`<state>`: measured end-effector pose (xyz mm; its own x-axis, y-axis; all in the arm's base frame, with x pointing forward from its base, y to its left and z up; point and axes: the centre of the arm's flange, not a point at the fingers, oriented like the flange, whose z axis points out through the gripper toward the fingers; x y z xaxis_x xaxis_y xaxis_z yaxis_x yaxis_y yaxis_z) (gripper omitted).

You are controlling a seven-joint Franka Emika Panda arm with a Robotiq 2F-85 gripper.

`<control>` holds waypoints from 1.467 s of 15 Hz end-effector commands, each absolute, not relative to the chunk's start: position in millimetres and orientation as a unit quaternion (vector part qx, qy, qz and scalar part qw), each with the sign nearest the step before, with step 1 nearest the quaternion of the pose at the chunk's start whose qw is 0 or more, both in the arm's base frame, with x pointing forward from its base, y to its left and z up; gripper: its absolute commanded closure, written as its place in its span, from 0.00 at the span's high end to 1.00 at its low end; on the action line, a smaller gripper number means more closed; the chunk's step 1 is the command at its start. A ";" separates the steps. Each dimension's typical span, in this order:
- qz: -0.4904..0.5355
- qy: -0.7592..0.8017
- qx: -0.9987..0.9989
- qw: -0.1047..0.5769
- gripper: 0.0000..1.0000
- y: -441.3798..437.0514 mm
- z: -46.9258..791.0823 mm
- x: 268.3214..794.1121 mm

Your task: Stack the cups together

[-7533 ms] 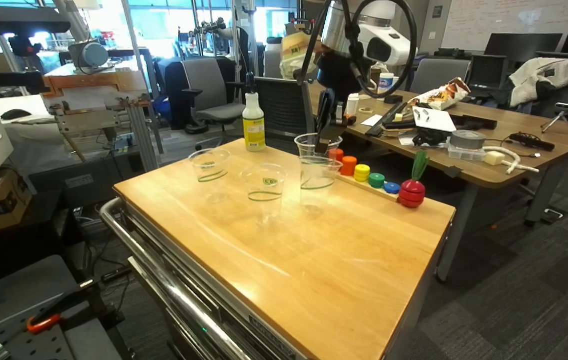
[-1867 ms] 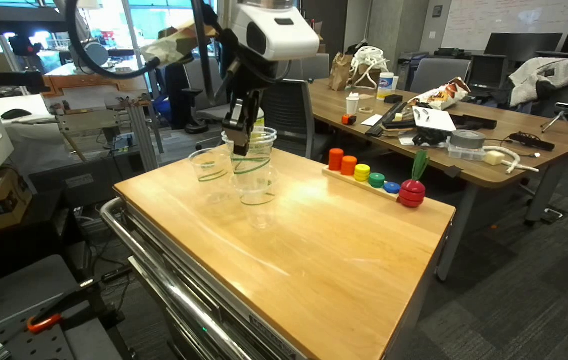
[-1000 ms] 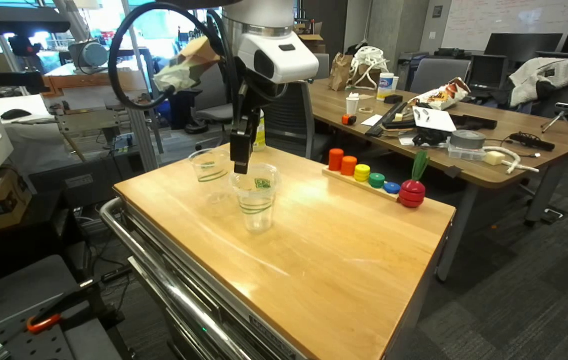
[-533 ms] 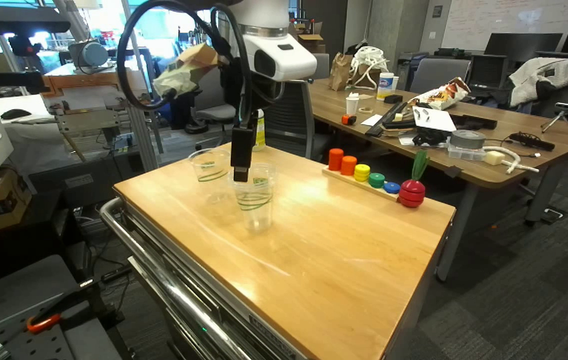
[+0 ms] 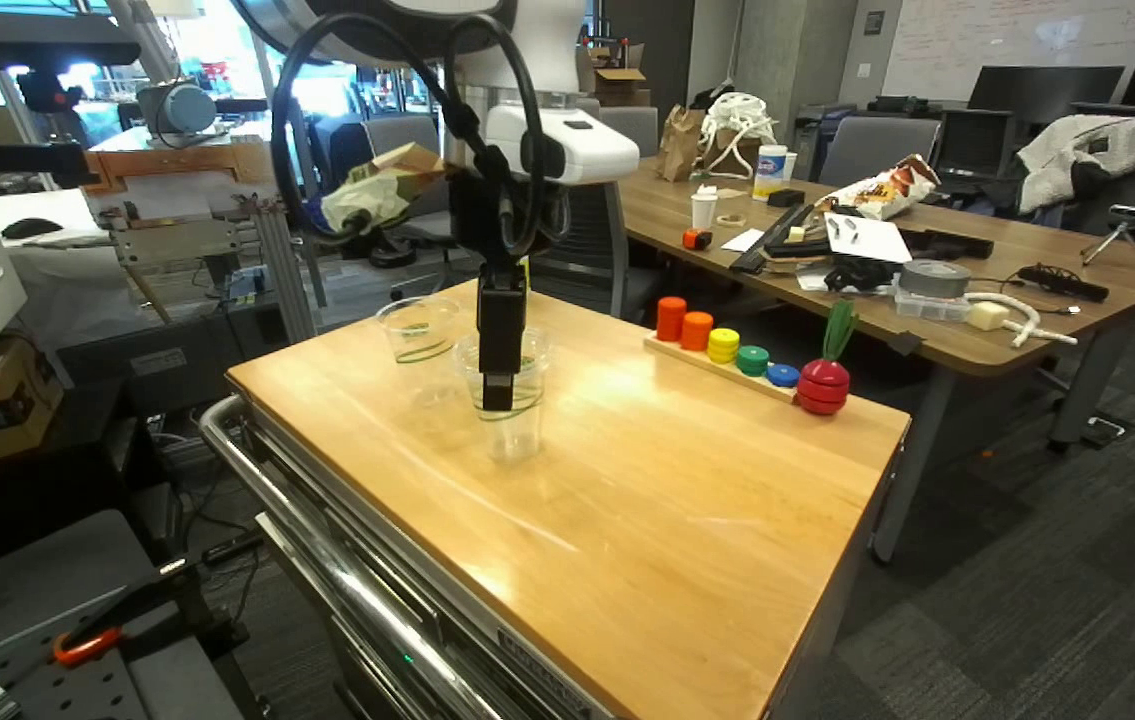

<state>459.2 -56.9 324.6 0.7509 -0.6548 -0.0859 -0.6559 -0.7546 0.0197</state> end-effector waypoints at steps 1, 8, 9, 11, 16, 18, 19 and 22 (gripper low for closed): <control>0.038 0.344 -0.938 -0.017 1.00 -53.2 317.5 475.5; 0.028 0.344 -0.939 0.000 0.42 -40.5 311.3 499.9; 0.027 0.347 -0.938 -0.001 0.34 -40.2 311.2 502.0; 0.026 0.351 -0.936 -0.003 0.19 -41.9 310.1 504.5; 0.024 0.381 -0.924 0.007 0.02 -49.5 312.7 506.6; 0.024 0.401 -0.915 0.017 0.02 -53.6 314.8 507.4; 0.022 0.411 -0.911 0.022 0.02 -55.2 317.6 507.1; 0.001 0.426 -0.903 0.051 0.02 -53.3 341.6 508.9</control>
